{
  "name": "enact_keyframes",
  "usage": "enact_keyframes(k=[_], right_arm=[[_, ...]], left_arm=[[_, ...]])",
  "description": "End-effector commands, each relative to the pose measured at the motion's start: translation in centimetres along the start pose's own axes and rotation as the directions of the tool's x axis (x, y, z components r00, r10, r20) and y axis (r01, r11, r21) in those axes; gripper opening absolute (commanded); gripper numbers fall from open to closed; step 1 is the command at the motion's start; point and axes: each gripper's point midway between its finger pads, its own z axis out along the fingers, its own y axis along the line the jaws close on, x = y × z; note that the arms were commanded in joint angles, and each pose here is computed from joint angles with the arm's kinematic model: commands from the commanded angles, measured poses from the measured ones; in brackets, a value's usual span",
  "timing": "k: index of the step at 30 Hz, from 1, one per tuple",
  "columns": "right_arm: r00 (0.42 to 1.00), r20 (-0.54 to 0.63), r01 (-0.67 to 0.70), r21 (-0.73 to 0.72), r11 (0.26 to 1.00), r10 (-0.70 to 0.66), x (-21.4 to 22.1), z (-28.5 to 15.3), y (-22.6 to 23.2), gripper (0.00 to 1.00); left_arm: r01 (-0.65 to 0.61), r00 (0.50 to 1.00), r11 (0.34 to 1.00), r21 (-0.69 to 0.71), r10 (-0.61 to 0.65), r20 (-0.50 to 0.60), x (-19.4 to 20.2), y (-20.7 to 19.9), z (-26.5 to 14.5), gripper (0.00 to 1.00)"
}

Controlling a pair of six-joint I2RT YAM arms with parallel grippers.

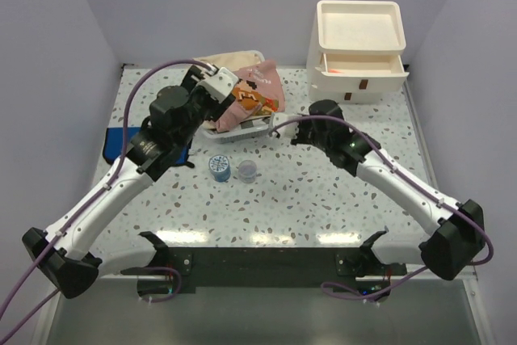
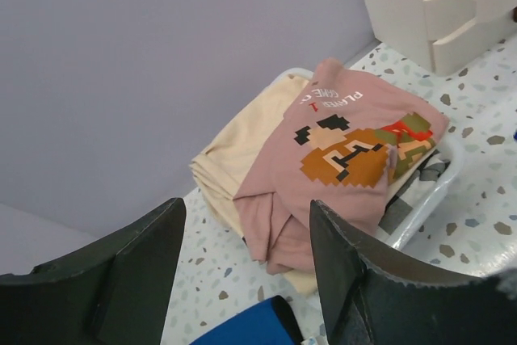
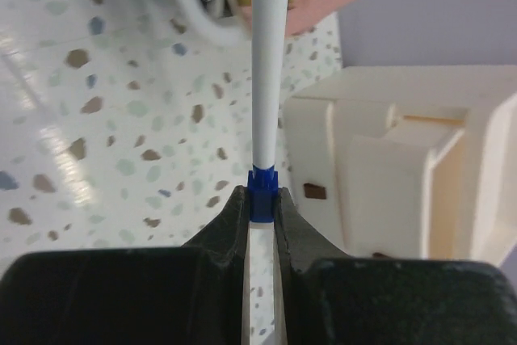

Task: Sort the stationery into containers
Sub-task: Close the pen cap on the pen, then place the pen in the drawer.

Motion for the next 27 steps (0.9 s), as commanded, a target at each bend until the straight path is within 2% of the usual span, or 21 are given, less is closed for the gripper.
enact_keyframes(k=[1,3,7,11,12,19,20,22,23,24,27], right_arm=[[0.998,-0.053,0.039,0.086,0.996,-0.034,0.7,-0.6,-6.7,0.00],[0.989,-0.109,0.108,0.123,0.986,-0.095,1.5,-0.5,-9.3,0.00],[0.965,-0.233,0.166,0.209,0.964,-0.116,3.7,-1.2,-14.0,0.00],[0.929,-0.332,0.245,0.230,0.942,-0.161,4.9,-1.9,-17.0,0.00],[0.924,-0.342,0.263,0.252,0.931,-0.169,4.8,-2.7,-18.5,0.00],[0.865,-0.441,0.354,0.199,0.914,-0.240,5.7,-2.3,-23.0,0.00],[0.848,-0.460,0.361,0.141,0.922,-0.262,6.6,-0.9,-22.6,0.00],[0.845,-0.473,0.362,0.165,0.917,-0.248,7.1,-1.9,-25.3,0.00],[0.834,-0.480,0.353,0.082,0.932,-0.274,8.3,-0.1,-24.2,0.00],[0.837,-0.473,0.362,0.103,0.927,-0.275,8.2,-1.1,-26.0,0.00],[0.812,-0.472,0.390,0.000,0.921,-0.344,9.9,-0.3,-25.9,0.00]], left_arm=[[-0.037,0.999,0.997,-0.066,0.039,0.036,-0.3,1.5,0.1,0.68],[-0.026,0.998,0.997,-0.072,0.030,0.047,-0.1,1.7,0.1,0.68],[-0.017,0.998,0.997,-0.072,0.022,0.065,0.3,1.5,-0.3,0.68],[-0.004,0.997,0.998,-0.069,0.009,0.074,1.2,1.1,-1.0,0.68],[0.009,0.994,0.997,-0.081,-0.001,0.106,0.7,1.3,-1.1,0.68],[0.040,0.991,0.996,-0.076,-0.030,0.132,2.3,0.5,-2.6,0.69],[0.048,0.989,0.996,-0.080,-0.036,0.146,2.0,0.8,-3.1,0.69],[0.053,0.989,0.996,-0.075,-0.042,0.144,2.6,0.5,-3.3,0.69],[0.061,0.987,0.995,-0.073,-0.049,0.154,2.4,0.5,-3.7,0.69],[0.064,0.986,0.995,-0.072,-0.052,0.157,2.4,0.5,-3.8,0.69],[0.074,0.986,0.995,-0.061,-0.064,0.157,2.7,0.3,-4.1,0.69]])
